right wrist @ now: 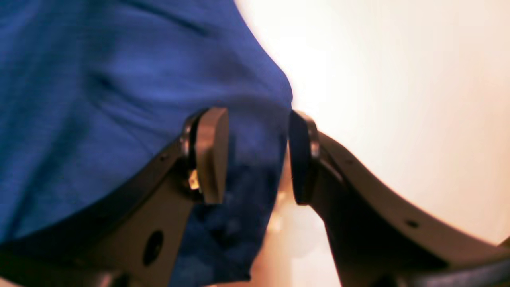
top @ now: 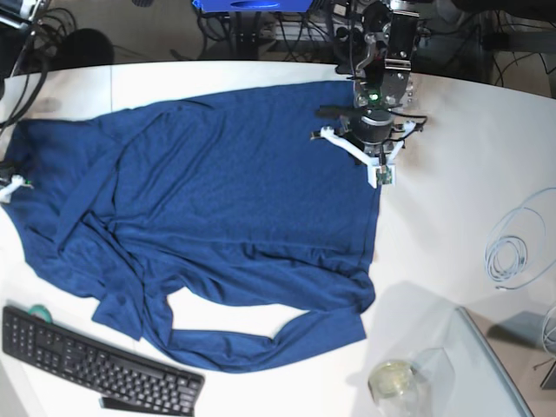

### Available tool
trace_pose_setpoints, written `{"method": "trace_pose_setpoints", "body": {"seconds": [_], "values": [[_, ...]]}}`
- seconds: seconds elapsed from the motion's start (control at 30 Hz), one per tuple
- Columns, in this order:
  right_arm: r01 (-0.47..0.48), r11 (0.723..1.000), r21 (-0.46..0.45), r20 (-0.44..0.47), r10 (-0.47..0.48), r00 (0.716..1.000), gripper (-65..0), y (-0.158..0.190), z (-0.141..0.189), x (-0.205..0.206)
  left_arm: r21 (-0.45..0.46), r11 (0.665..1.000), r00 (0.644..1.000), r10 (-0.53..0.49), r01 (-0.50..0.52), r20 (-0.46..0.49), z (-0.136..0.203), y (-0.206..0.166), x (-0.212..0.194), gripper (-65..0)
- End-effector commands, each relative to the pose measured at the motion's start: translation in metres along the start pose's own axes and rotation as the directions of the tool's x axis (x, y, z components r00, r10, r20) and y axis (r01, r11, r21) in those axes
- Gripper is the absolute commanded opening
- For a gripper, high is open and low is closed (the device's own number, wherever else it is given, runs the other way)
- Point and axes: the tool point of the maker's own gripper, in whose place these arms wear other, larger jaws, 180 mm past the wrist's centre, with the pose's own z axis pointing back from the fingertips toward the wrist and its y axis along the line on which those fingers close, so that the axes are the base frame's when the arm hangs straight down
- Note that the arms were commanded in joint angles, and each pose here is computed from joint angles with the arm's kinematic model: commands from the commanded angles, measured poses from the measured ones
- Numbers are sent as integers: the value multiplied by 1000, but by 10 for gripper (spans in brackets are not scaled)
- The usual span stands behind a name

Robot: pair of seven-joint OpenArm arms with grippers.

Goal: Layout the t-shirt on the table in an organized manner, then fold the t-shirt properly

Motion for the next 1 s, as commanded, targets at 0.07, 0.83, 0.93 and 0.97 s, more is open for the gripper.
{"method": "trace_pose_setpoints", "body": {"seconds": [0.07,0.83,0.93,0.97], "values": [[53,998,43,76,-56,996,-417,10,-13,19,35,999,999,-22,23,-43,-4,16,-10,-650],[40,998,-37,-147,-46,988,-600,-9,1,-85,130,987,995,-100,98,10,-33,73,43,-650],[18,998,-57,-110,-24,994,-600,-3,17,-78,124,988,996,-91,88,22,-33,70,48,-650],[2,998,-60,-89,-8,996,-600,-3,24,-71,122,989,996,-88,86,17,-33,69,47,-650]]}}
